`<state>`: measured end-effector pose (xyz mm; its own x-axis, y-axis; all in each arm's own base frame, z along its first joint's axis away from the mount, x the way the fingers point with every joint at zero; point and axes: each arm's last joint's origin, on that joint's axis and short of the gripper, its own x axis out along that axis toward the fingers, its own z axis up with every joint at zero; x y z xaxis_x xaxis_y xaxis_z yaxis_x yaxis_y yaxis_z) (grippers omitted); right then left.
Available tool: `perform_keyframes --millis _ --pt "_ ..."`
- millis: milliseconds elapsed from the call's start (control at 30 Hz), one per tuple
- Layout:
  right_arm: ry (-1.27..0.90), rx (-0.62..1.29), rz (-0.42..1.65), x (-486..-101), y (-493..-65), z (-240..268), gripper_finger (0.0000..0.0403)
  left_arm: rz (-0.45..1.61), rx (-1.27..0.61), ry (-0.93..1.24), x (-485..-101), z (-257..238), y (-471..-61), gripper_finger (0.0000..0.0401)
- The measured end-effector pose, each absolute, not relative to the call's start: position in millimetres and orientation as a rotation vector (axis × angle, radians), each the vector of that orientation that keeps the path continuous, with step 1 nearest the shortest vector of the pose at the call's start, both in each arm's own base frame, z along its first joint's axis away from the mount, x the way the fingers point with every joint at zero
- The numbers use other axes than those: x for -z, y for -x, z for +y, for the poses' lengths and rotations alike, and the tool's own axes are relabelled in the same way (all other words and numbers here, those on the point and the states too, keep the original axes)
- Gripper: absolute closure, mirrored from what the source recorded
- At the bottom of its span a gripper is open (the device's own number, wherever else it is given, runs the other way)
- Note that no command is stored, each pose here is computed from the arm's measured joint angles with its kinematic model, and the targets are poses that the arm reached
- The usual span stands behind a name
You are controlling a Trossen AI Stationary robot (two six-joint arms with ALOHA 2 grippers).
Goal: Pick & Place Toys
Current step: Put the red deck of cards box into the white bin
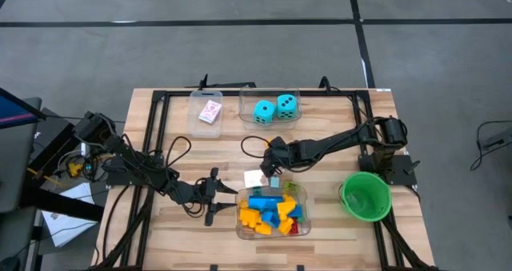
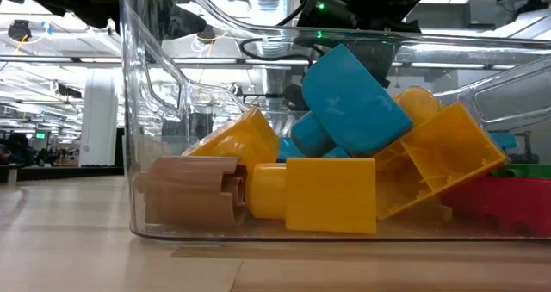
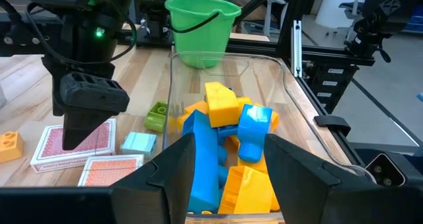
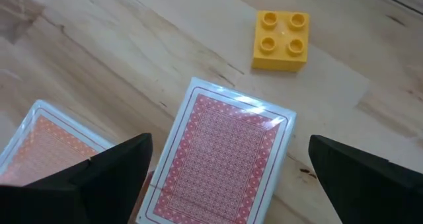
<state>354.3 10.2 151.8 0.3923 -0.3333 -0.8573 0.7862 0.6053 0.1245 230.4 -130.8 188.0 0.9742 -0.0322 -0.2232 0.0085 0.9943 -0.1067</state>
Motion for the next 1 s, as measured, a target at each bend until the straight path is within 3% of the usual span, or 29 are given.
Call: perform_keyframes --millis 767,1000 --pt "-0.538 0.807 1.063 -116 -363 11 0.0006 0.231 0.039 0.104 -188 -132 -231 0.0225" --pt "-0.500 0.777 1.083 -114 -363 15 0.0046 0.231 0.039 0.105 -188 -132 -231 0.0225"
